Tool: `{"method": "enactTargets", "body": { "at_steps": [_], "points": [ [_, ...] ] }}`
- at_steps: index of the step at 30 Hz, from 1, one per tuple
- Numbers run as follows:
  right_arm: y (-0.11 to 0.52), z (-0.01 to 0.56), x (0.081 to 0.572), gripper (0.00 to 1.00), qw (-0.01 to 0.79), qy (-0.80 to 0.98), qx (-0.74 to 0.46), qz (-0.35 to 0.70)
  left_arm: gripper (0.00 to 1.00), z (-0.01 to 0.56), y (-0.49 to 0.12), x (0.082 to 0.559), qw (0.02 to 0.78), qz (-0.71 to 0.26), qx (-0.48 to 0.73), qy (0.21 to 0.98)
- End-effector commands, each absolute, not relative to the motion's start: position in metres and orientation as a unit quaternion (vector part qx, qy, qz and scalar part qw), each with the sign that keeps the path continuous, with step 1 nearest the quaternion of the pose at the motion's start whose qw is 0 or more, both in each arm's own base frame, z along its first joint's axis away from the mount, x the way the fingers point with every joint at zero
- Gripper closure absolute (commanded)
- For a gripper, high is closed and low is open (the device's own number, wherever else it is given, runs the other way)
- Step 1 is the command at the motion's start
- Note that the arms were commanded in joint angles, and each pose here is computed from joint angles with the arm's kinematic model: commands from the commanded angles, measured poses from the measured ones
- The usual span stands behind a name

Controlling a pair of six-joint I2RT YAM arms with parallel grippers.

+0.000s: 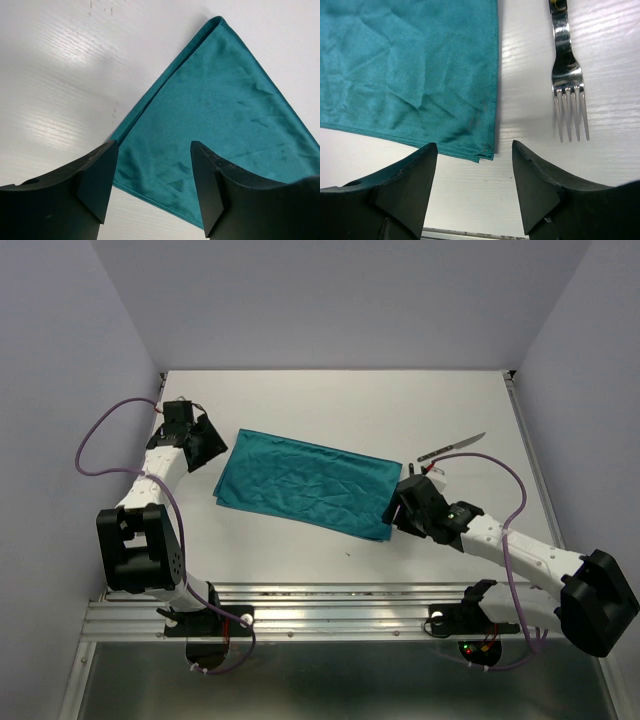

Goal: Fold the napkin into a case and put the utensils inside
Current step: Fold and flatten the napkin at the center of the board, then smooth out the rectangle-folded napkin at the center of the board.

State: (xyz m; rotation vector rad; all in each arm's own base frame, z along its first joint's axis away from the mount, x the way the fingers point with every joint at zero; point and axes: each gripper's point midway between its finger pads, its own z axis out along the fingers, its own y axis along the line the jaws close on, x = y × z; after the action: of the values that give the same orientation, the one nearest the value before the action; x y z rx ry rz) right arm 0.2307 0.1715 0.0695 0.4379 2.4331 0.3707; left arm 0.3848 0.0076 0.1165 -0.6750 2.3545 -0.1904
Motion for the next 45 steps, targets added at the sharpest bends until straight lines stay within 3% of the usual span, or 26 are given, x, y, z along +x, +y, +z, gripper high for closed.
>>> {"method": "enactTargets", "body": {
  "at_steps": [1,6,11,18,24,32,37,45],
  "points": [
    [0.165,0.099,0.249,0.37,0.364,0.907,0.172,0.122,0.31,0.128,0.000,0.396,0.348,-0.083,-0.238,0.903],
    [0.183,0.096,0.255,0.50,0.344,0.915,0.162,0.134,0.36,0.114,-0.010,0.398,0.335,-0.099,-0.230,0.908],
    [0.200,0.083,0.253,0.54,0.314,0.927,0.136,0.153,0.38,0.091,0.005,0.394,0.307,-0.050,-0.250,0.917],
    [0.217,0.067,0.248,0.73,0.277,0.939,0.105,0.174,0.38,0.061,0.005,0.393,0.272,-0.046,-0.262,0.925],
    [0.214,0.040,0.243,0.74,0.255,0.949,0.107,0.153,0.38,0.032,-0.001,0.386,0.232,-0.052,-0.269,0.933],
    [0.163,0.014,0.249,0.74,0.251,0.956,0.143,0.054,0.38,0.016,-0.009,0.360,0.203,-0.061,-0.269,0.940],
    [0.138,0.024,0.266,0.74,0.267,0.950,0.157,0.042,0.38,0.017,-0.016,0.341,0.195,-0.070,-0.260,0.943],
    [0.155,0.060,0.296,0.70,0.303,0.944,0.117,0.061,0.37,0.046,-0.012,0.337,0.230,-0.061,-0.248,0.939]
  ]
}}
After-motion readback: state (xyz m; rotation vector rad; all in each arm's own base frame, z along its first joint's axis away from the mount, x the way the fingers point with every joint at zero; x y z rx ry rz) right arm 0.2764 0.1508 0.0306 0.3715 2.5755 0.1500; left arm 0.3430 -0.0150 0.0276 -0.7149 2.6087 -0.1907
